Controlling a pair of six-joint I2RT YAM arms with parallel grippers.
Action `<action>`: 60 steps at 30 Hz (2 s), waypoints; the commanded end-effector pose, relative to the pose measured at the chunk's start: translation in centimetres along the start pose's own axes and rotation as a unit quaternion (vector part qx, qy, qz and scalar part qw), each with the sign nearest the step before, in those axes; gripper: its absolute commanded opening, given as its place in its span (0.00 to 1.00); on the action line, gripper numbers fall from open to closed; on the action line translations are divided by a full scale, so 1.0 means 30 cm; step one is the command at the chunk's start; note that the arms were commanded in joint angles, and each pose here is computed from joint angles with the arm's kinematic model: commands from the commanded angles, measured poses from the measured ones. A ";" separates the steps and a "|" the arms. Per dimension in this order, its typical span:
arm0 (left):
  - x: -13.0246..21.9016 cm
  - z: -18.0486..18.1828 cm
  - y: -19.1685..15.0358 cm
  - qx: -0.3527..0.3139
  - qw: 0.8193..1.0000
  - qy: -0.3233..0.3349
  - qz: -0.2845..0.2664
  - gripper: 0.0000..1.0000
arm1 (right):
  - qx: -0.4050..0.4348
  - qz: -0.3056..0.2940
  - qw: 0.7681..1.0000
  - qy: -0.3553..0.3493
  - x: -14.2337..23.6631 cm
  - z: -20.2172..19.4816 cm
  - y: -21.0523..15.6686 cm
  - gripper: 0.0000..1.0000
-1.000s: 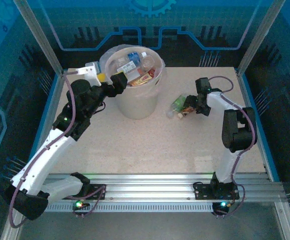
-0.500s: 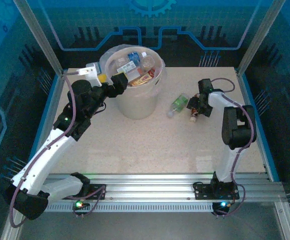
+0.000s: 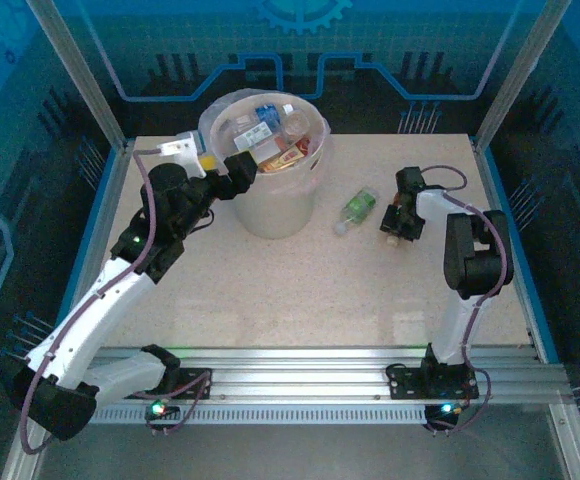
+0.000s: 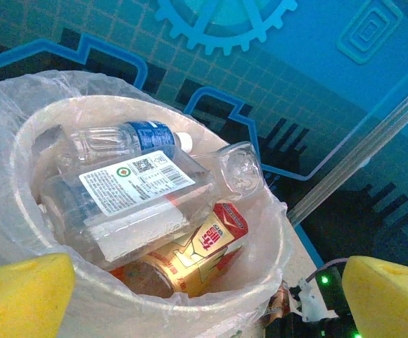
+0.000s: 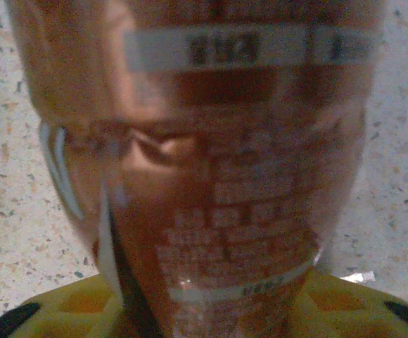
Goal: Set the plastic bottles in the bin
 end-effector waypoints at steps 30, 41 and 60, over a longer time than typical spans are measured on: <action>-0.089 -0.148 -0.033 0.048 0.988 -0.142 0.031 0.99 | 0.160 -0.139 0.933 0.291 0.710 0.078 -0.214 0.09; -0.167 -0.437 -0.070 0.001 0.947 -0.307 0.096 0.99 | 0.299 -0.175 0.839 0.421 0.938 0.164 -0.404 0.09; -0.200 -0.529 -0.102 -0.009 0.928 -0.351 0.124 0.82 | 0.354 -0.164 0.785 0.482 1.026 0.243 -0.513 0.09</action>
Point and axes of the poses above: each hand's point on the last joint's axis, 136 mm out from that joint toward the fingers, its own x axis back along the fingers, its own z axis along the line the jaws close on, y = z × x, the point moved 7 cm from there along x, back along the fingers, and after that the axes turned 14 degrees about -x, right-handed, at the moved point
